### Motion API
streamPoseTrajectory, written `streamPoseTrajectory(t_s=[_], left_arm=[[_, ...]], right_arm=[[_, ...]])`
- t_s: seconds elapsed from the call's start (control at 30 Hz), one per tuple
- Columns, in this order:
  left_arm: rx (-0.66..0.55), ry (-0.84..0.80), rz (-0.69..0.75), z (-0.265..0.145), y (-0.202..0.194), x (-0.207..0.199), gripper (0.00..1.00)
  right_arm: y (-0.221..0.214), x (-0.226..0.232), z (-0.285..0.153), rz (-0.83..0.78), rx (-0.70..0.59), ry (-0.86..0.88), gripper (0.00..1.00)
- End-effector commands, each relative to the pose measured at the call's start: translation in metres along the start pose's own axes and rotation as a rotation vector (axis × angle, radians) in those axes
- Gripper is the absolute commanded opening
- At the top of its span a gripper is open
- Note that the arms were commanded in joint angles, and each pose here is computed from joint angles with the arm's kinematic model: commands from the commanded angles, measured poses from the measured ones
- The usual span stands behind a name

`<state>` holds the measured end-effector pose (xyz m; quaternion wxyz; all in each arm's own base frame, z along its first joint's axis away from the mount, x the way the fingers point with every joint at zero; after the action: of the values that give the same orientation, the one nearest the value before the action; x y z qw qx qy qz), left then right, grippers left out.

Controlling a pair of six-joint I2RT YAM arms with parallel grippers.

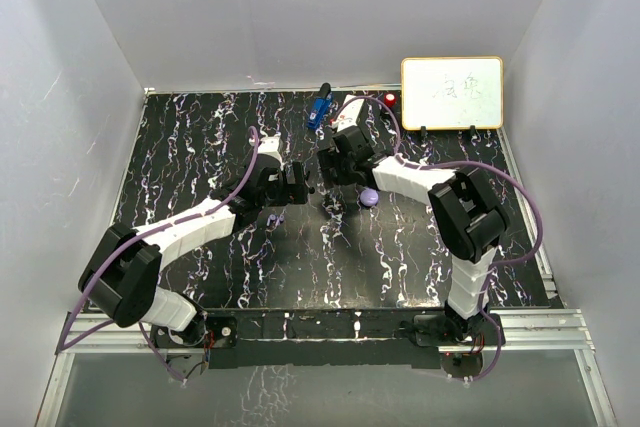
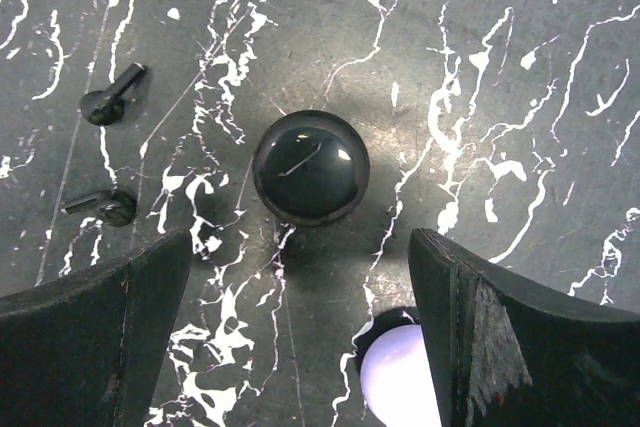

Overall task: Insert the wireless bluetooth earbuds into the charging case
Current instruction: Pick up the charging case at the center of the board.

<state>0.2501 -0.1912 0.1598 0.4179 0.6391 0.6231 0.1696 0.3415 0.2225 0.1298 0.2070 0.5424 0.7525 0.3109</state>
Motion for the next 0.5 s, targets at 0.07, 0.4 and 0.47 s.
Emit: streamPoseTrajectory(t_s=[0.07,0.4,0.47], left_arm=[[-0.037,-0.018,-0.007,-0.011,0.006,-0.002,0.94],[-0.03,-0.008,-0.009,-0.011,0.004,-0.001,0.92],[-0.028,-0.006,-0.009,-0.011,0.004,-0.001,0.91]], right_arm=[[0.009,-0.004,0.011,-0.051,-0.041,-0.049,0.88],[0.008,-0.005,0.027,-0.12,-0.054,-0.038,0.86],[0.009,-0.005,0.03,-0.13,-0.056,-0.029,0.84]])
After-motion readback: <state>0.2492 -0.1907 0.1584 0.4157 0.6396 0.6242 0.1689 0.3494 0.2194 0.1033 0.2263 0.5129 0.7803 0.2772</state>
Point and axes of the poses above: each gripper's point midway between its finger pads, its own z axis out along the fingers, its own x axis along the line the jaws close on, y = z × x, the point moved 10 cm from there along -z, back along the fingers, and after that the axes turned 1 degree about -z, right-handed, at the moved point
